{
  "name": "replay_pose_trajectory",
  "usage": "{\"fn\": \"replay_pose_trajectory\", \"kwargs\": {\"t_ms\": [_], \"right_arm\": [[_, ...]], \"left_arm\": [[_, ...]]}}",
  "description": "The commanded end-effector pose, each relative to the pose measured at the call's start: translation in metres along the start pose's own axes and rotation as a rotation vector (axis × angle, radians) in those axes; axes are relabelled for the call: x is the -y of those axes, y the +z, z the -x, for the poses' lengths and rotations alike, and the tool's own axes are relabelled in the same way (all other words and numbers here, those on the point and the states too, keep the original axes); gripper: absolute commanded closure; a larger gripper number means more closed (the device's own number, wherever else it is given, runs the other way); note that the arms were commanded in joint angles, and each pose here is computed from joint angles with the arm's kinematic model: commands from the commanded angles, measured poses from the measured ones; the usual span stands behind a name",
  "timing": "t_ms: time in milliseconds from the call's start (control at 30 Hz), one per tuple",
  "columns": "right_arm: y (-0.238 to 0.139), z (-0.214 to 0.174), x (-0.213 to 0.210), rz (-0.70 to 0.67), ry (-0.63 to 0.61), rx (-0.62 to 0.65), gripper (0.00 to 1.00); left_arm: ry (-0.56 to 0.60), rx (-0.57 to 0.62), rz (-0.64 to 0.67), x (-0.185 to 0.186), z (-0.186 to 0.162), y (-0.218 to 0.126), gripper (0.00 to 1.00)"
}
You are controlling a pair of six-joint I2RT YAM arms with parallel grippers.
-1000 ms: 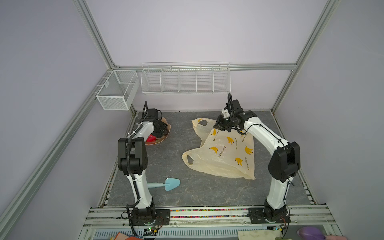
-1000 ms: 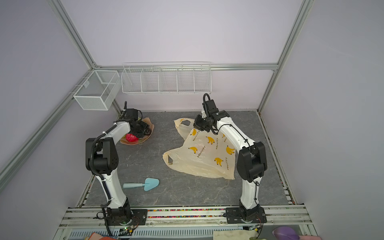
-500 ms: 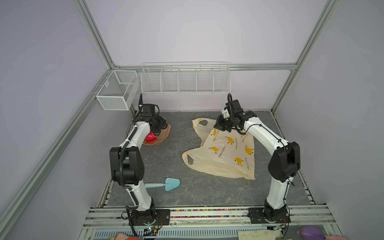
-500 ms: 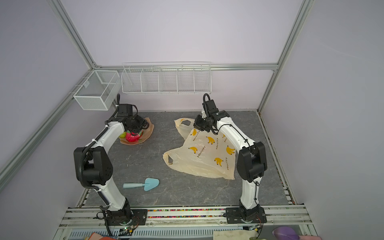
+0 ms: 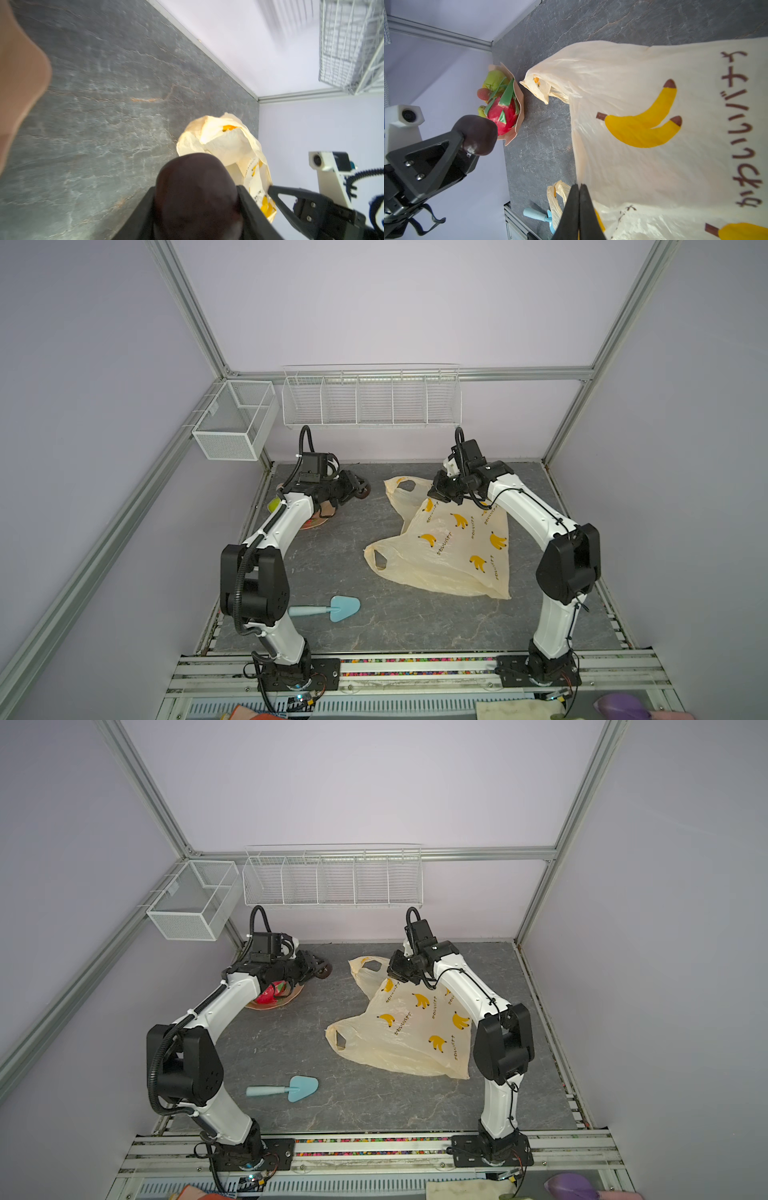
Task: Place the fruits into the plastic bag
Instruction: 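Lift the plum with the left gripper and carry it over the bag opening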
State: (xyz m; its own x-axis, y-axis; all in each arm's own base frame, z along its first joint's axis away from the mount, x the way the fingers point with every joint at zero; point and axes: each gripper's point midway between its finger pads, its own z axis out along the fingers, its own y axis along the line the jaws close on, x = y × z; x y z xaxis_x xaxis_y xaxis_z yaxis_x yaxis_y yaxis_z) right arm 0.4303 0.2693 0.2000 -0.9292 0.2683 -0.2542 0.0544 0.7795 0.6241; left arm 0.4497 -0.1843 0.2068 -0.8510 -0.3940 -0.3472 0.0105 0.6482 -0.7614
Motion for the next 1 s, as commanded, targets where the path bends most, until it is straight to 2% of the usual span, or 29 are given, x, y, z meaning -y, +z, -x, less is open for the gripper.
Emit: {"fn": "replay_pose_trajectory", "kwargs": {"t_ms": [0, 133, 367, 667, 967], "right_arm": [[-0.009, 0.003, -0.003, 0.002, -0.012, 0.005, 0.93], [-0.009, 0.002, -0.004, 0.006, -0.012, 0.0, 0.93], [-0.011, 0.003, -0.007, 0.022, -0.01, 0.0, 0.93], [-0.01, 0.002, -0.008, 0.027, -0.004, -0.004, 0.93], [-0.009, 0.0, -0.011, 0.045, 0.013, -0.009, 0.93]], "left_arm": [[0.093, -0.069, -0.122, 0.017, -0.014, 0.013, 0.69], [0.135, -0.154, -0.188, 0.027, -0.039, 0.031, 0.72], [0.179, -0.267, -0.16, 0.015, -0.079, 0.058, 0.74], [0.191, -0.361, -0.157, 0.01, -0.119, 0.08, 0.75], [0.2, -0.427, -0.179, 0.028, -0.151, 0.115, 0.74]]}}
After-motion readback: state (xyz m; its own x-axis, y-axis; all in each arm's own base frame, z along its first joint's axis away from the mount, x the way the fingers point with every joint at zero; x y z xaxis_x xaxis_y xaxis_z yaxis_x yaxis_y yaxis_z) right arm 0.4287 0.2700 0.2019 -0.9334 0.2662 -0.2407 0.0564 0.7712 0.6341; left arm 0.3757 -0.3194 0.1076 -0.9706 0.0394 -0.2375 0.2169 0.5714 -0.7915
